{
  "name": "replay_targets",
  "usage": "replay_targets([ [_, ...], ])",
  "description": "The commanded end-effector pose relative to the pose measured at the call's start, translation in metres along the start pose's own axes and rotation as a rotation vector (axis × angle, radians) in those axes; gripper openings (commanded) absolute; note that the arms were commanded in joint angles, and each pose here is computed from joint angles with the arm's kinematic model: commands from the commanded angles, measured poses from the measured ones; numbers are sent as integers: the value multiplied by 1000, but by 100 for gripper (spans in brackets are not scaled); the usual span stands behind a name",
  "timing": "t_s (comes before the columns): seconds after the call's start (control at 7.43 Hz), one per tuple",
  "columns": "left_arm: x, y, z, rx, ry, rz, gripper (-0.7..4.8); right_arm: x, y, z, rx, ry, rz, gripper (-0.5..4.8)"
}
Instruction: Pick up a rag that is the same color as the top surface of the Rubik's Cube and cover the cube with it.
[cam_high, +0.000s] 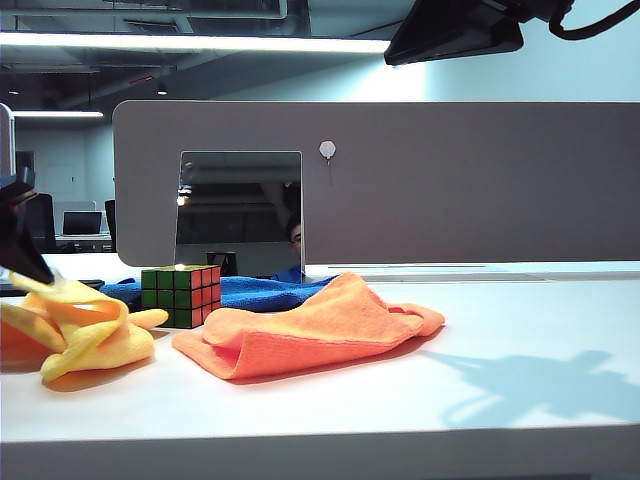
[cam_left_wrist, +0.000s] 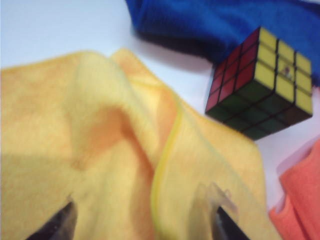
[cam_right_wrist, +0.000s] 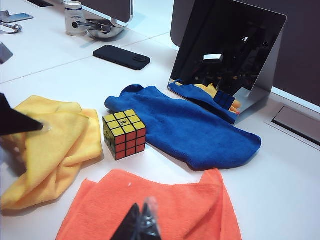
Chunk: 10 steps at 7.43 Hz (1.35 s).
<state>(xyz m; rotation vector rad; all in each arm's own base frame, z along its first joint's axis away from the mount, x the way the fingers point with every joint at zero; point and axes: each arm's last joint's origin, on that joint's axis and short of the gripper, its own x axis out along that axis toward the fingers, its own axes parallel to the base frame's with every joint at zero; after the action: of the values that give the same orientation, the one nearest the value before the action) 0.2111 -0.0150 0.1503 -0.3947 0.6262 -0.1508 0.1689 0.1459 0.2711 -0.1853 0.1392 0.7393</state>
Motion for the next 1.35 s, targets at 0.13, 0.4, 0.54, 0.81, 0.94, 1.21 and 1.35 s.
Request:
replay_targets([
  [0.13, 10, 2, 0, 9, -15, -4, 344, 0, 0, 3, 2, -17, 4, -5],
  [0.4, 17, 6, -6, -1, 28, 13, 344, 0, 0, 3, 2, -17, 4, -5],
  [0.54, 17, 5, -4, 4, 4, 3, 305, 0, 0, 3, 2, -17, 4, -5],
  [0.81, 16, -3, 12, 50, -140, -118, -5, 0, 0, 3, 2, -17, 3, -5],
  [0.94, 12, -11, 25, 97, -260, -233, -5, 0, 0, 2, 2, -9, 3, -5],
  [1.21, 4, -88, 90, 216, -480, -508, -5, 0, 0, 0, 2, 14, -2, -6],
  [1.35, 4, -98, 88, 229, -469, -551, -5, 0, -1, 0, 2, 13, -4, -6],
])
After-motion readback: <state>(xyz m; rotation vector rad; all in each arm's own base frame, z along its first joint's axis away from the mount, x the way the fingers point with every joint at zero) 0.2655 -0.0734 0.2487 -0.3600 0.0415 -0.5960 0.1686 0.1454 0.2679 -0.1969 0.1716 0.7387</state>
